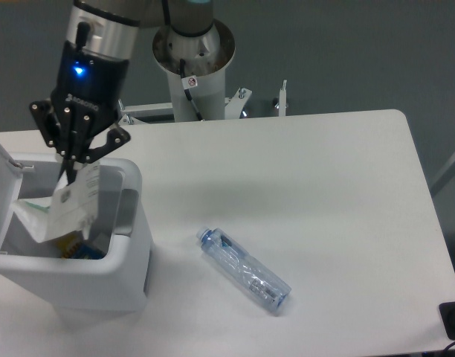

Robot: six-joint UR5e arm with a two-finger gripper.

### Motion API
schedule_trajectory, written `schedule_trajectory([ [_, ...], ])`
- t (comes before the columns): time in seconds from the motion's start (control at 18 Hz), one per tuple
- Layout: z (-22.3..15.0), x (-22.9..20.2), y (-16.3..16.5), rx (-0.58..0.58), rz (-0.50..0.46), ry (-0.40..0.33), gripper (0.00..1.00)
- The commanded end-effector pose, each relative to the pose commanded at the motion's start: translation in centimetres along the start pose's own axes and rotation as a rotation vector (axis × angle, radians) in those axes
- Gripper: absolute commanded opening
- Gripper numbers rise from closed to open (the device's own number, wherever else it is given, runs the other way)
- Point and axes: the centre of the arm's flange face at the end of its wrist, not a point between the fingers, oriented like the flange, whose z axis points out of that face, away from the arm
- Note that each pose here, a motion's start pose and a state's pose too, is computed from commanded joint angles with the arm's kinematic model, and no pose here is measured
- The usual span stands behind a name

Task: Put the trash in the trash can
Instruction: 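Carry the wrapper over the trash bin and open the gripper, then move the gripper back and lower it onto the clear plastic bottle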

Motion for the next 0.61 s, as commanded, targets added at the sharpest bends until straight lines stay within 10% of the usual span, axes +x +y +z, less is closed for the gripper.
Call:
schedule_trajectory([
  [0.06, 0.2, -0.1, 0.1, -0.003, -0.007, 0.003, 0.93],
  [0.17, 0.9, -0.6, 0.4, -0.015, -0.020, 0.006, 1.00],
  [0.61, -1.9, -14.7, 3.6, -0.002, -0.271, -0.130, 1.00],
])
